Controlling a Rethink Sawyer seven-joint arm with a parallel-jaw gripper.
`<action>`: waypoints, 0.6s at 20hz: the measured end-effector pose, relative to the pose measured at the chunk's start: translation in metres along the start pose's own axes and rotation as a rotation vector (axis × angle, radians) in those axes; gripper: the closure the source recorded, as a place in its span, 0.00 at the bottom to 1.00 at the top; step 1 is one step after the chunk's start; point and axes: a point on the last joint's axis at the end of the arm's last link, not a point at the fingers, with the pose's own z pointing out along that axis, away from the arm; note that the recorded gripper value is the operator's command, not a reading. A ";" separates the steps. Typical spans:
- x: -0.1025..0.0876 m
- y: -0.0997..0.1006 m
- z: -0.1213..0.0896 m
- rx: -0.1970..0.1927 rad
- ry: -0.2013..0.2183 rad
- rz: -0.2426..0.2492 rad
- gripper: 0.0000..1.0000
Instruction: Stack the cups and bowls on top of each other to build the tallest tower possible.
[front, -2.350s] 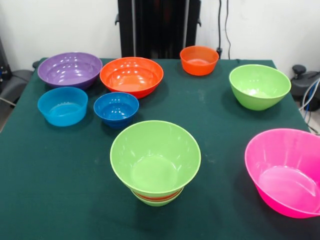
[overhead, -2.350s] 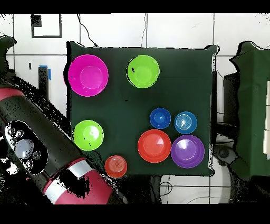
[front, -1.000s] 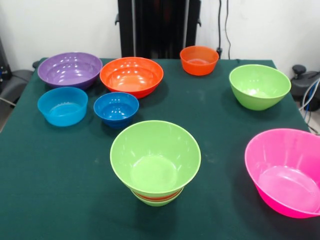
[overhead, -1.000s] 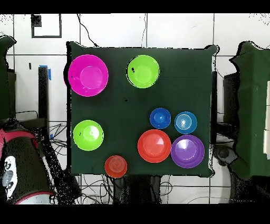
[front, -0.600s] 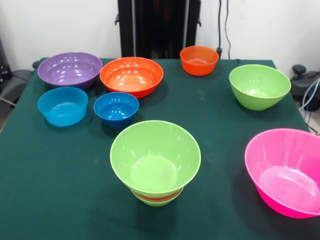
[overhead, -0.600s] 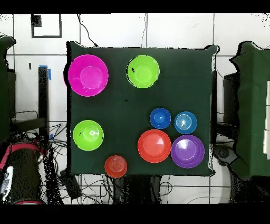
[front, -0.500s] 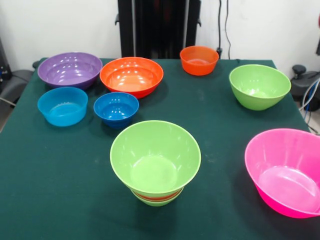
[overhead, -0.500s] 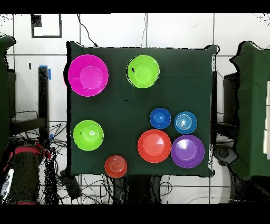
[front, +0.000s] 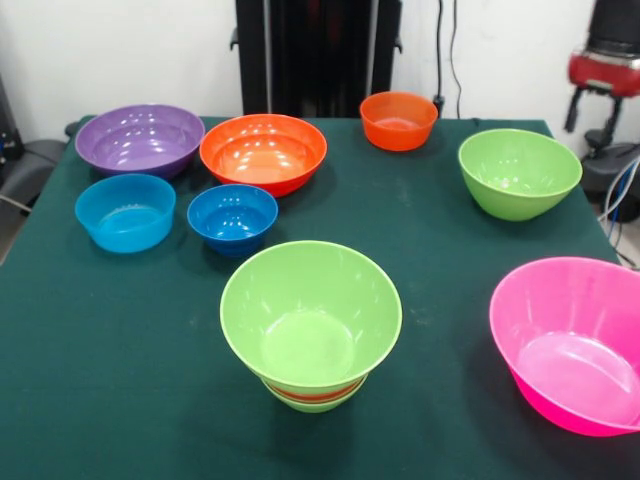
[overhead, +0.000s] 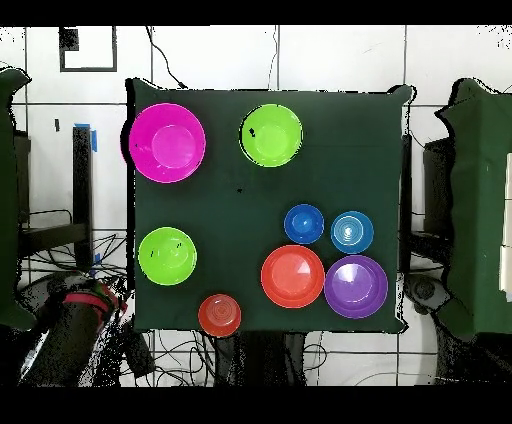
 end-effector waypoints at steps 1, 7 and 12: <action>-0.003 -0.006 0.003 0.001 -0.003 0.000 0.00; -0.023 -0.049 0.022 0.009 -0.019 0.008 0.00; -0.043 -0.088 0.030 0.032 -0.026 0.023 0.00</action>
